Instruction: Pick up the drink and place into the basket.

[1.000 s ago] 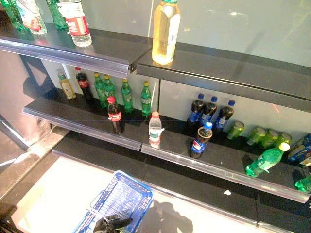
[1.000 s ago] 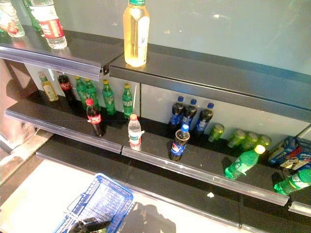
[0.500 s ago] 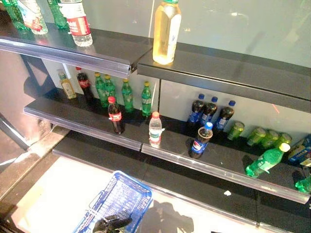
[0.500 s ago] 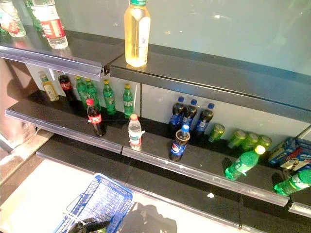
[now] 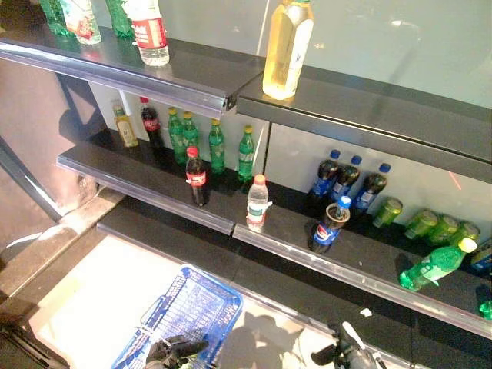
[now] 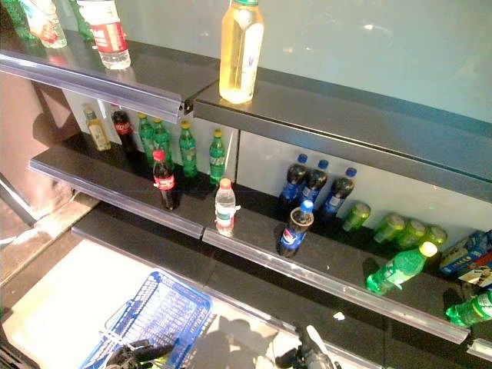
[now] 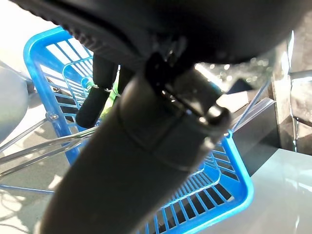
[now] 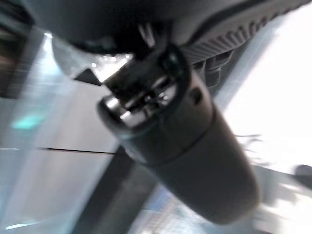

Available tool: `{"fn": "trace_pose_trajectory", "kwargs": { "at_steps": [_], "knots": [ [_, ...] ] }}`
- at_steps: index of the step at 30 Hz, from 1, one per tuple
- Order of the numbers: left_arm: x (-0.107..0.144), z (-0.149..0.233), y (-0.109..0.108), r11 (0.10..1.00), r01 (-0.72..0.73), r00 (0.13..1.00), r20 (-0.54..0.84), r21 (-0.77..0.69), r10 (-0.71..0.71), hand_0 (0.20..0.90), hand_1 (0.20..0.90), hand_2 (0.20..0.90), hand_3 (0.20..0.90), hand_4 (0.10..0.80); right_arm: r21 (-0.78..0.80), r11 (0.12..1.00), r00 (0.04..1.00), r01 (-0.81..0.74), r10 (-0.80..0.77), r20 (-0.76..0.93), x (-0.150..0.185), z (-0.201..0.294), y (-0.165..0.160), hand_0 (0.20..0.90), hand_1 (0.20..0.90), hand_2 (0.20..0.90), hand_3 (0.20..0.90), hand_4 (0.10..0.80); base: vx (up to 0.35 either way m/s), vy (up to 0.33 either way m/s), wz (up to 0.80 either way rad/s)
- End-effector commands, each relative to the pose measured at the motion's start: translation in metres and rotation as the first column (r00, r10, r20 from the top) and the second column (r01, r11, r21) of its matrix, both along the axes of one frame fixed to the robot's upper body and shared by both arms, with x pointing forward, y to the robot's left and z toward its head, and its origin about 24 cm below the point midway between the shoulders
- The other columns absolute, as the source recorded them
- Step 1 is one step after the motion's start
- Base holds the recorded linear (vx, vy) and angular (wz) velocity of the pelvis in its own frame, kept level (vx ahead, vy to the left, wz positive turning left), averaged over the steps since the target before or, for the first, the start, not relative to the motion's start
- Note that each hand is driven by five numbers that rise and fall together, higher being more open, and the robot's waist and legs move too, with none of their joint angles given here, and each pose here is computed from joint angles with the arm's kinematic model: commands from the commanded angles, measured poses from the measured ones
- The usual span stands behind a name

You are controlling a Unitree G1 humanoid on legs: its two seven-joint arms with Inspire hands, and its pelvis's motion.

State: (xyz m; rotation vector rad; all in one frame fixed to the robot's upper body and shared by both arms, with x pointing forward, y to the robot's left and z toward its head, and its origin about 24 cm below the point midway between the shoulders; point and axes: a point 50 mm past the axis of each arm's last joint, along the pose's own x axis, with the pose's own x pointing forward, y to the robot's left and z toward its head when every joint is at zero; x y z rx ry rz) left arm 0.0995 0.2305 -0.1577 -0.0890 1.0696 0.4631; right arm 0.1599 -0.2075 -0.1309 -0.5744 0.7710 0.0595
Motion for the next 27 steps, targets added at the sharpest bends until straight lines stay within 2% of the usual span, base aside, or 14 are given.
{"fn": "trace_pose_trajectory", "kwargs": {
  "at_steps": [1,4,6,8,11,14,15,16,27],
  "knots": [
    [-0.009,-0.001,0.001,0.995,0.09,0.996,-0.027,0.033,-0.089,0.3,0.3,0.3,0.2,0.1,-0.036,0.999,0.911,0.025,-0.008,0.413,0.075,0.069,-0.011,0.9,0.9,0.9,0.9,0.8,0.0,0.0,0.0],
    [-0.009,-0.001,-0.001,0.998,0.056,0.998,-0.017,0.029,-0.055,0.3,0.3,0.3,0.2,0.1,-0.024,1.0,0.843,0.005,0.009,0.537,0.079,0.094,0.001,0.9,0.9,0.9,0.9,0.8,-0.034,0.017,-0.03],
    [-0.011,-0.001,-0.006,1.0,0.019,1.0,-0.012,0.024,-0.019,0.3,0.3,0.3,0.2,0.1,-0.009,1.0,0.743,-0.011,0.014,0.669,0.086,0.136,0.009,0.9,0.9,0.9,0.9,0.8,-0.012,0.028,-0.09],
    [-0.014,-0.001,-0.008,1.0,0.01,1.0,-0.013,0.022,-0.009,0.3,0.3,0.3,0.2,0.1,-0.001,1.0,0.704,-0.009,0.007,0.71,0.086,0.147,0.009,0.9,0.9,0.9,0.9,0.8,0.009,0.029,-0.09],
    [-0.026,-0.004,-0.012,1.0,-0.026,0.999,-0.019,0.01,0.027,0.3,0.3,0.3,0.2,0.1,0.037,0.999,0.556,0.009,-0.036,0.831,0.082,0.19,0.007,0.9,0.9,0.9,0.9,0.8,0.026,0.055,-0.15],
    [-0.03,-0.005,-0.012,0.999,-0.035,0.999,-0.021,0.006,0.035,0.3,0.3,0.3,0.2,0.1,0.042,0.999,0.513,0.021,-0.047,0.857,0.079,0.198,0.005,0.9,0.9,0.9,0.9,0.8,0.021,0.026,-0.13],
    [-0.036,-0.006,-0.013,0.999,-0.049,0.998,-0.025,0.001,0.049,0.3,0.3,0.3,0.2,0.1,0.074,0.997,0.451,0.038,-0.083,0.889,0.075,0.209,0.002,0.9,0.9,0.9,0.9,0.8,0.047,0.036,-0.19],
    [-0.038,-0.006,-0.013,0.999,-0.051,0.998,-0.027,0.0,0.051,0.3,0.3,0.3,0.2,0.1,0.087,0.995,0.431,0.045,-0.097,0.897,0.074,0.211,0.0,0.9,0.9,0.9,0.9,0.8,0.048,0.034,-0.15],
    [-0.042,-0.006,-0.015,0.999,-0.052,0.998,-0.03,0.001,0.052,0.3,0.3,0.3,0.2,0.1,0.205,0.978,0.277,0.045,-0.209,0.938,0.077,0.235,0.006,0.9,0.9,0.9,0.9,0.8,0.036,-0.001,-0.08]
  ]
}}
